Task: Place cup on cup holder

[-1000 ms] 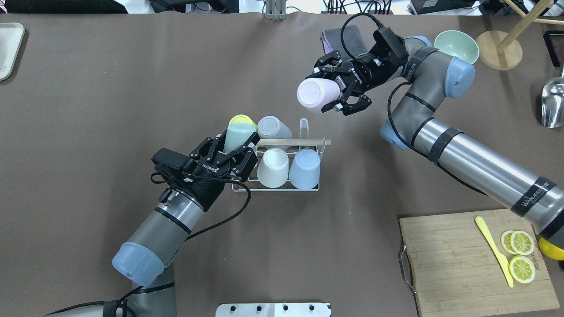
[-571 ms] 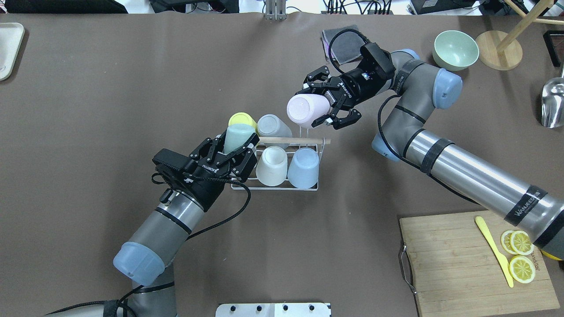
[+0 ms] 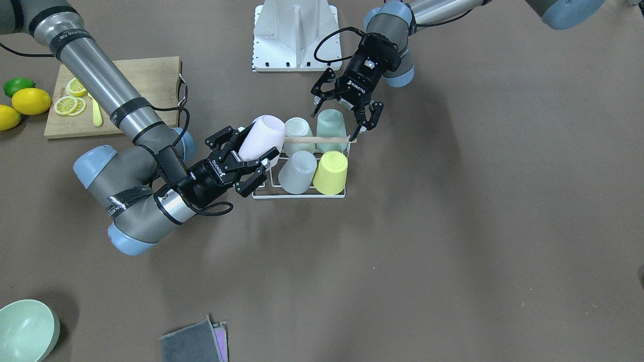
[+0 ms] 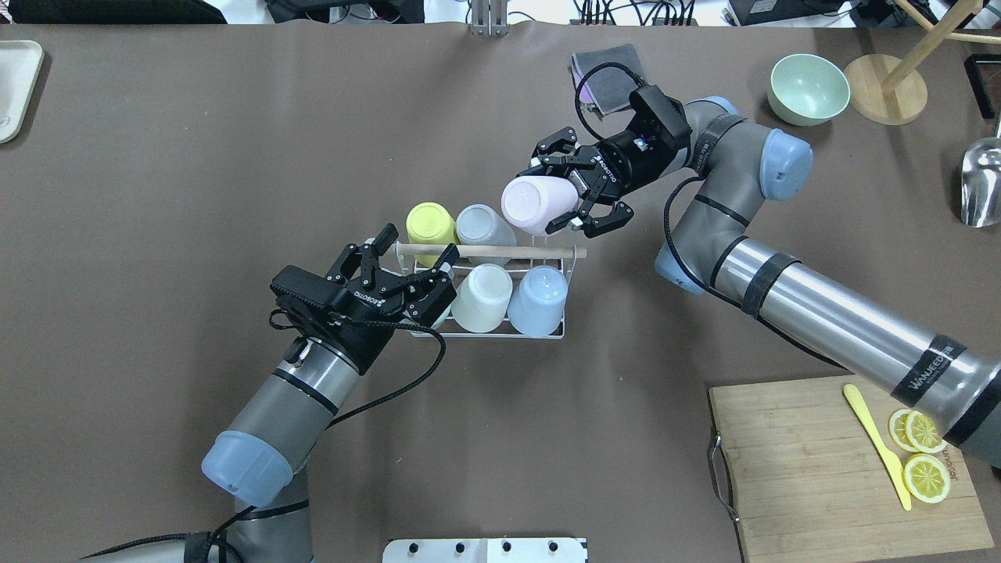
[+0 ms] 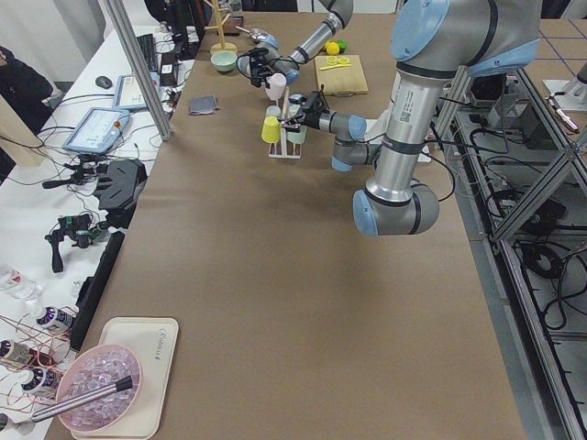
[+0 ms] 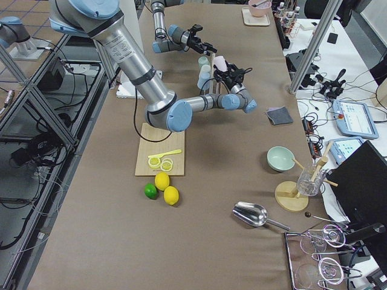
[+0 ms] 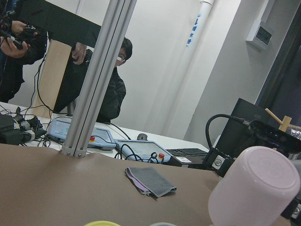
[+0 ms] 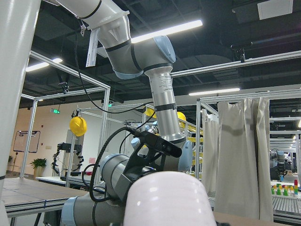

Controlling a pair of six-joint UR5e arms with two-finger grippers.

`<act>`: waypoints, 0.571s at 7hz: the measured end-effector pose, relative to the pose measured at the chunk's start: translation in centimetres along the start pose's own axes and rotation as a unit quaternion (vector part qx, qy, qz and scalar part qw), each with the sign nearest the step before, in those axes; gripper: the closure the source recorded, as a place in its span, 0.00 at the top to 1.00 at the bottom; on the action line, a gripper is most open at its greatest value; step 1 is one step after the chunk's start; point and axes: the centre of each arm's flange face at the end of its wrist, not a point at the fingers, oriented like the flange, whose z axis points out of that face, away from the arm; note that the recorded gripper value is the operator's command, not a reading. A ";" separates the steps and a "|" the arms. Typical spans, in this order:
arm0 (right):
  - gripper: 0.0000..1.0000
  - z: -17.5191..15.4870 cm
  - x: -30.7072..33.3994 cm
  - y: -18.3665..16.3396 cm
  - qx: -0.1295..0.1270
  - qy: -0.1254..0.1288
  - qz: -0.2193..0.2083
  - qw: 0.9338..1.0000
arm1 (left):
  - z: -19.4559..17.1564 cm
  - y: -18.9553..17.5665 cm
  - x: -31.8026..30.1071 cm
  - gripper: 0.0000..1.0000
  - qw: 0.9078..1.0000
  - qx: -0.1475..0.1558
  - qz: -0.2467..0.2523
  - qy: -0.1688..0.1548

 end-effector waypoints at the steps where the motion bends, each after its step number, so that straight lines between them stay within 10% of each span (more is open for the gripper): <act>1: 0.46 0.0 0.0 0.0 0.000 0.000 0.000 1.000 | 0.1 -0.4 -0.1 0.98 1.000 0.003 0.001 -0.001; 4: 0.48 0.2 0.2 -0.2 0.001 -0.001 -0.008 1.000 | 2.6 -5.8 -3.0 0.98 0.999 0.042 0.020 -0.024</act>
